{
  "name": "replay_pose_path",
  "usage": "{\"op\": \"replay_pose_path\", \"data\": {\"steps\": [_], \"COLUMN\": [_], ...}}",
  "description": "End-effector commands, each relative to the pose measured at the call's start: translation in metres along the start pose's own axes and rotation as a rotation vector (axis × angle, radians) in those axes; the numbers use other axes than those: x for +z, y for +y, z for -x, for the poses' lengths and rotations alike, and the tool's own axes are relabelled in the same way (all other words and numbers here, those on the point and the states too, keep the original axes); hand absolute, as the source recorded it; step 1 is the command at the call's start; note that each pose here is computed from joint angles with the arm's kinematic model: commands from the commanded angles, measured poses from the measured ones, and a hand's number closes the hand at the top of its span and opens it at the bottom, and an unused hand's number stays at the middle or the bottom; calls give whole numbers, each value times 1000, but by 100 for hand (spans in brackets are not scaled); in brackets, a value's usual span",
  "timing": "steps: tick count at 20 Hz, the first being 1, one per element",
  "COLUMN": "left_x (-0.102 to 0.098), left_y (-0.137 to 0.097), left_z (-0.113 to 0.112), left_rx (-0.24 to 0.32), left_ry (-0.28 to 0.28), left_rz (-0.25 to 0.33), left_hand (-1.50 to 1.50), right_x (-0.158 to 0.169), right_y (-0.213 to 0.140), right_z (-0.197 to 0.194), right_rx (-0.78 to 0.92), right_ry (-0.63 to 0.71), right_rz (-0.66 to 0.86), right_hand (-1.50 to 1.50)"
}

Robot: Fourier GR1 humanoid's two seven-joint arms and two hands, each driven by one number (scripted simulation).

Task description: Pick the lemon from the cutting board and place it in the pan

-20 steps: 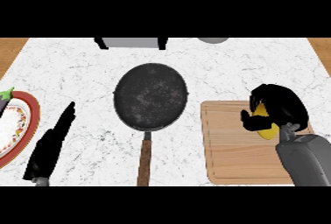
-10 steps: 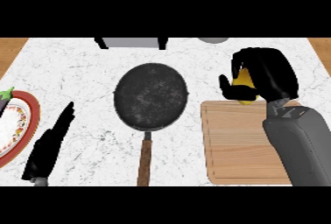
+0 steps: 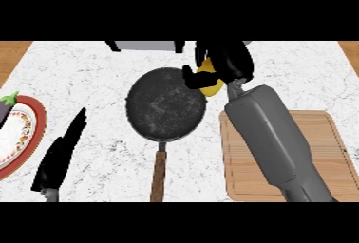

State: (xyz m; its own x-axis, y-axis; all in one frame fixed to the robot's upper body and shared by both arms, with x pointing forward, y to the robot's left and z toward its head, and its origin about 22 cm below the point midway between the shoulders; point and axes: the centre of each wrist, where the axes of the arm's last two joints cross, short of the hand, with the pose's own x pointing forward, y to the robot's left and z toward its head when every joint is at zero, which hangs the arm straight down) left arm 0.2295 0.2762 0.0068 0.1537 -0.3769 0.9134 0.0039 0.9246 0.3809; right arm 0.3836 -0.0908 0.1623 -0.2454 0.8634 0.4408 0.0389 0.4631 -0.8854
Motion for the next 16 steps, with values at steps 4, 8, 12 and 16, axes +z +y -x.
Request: {"op": "replay_pose_path", "data": {"steps": [4,8,12,16], "left_x": [-1,-12,-17,-29], "left_y": [-1,-7,-18,-15], "left_z": [-11,-11,-16,-26], "left_rx": [5,0,-8,-24], "left_ry": [-19,-31,-45,-85], "left_rz": [25,38,44,81], "left_hand": [0,0,0,0], "right_x": [-32,-36,-39,-28], "right_y": [45,68,81,97], "right_z": [-15,-8,-3,18], "right_rx": [-80,-57,28,-139], "right_ry": [46,85,65,170], "right_rz": [-94,-149,-222,-361], "right_hand": [150,150,150,150]}}
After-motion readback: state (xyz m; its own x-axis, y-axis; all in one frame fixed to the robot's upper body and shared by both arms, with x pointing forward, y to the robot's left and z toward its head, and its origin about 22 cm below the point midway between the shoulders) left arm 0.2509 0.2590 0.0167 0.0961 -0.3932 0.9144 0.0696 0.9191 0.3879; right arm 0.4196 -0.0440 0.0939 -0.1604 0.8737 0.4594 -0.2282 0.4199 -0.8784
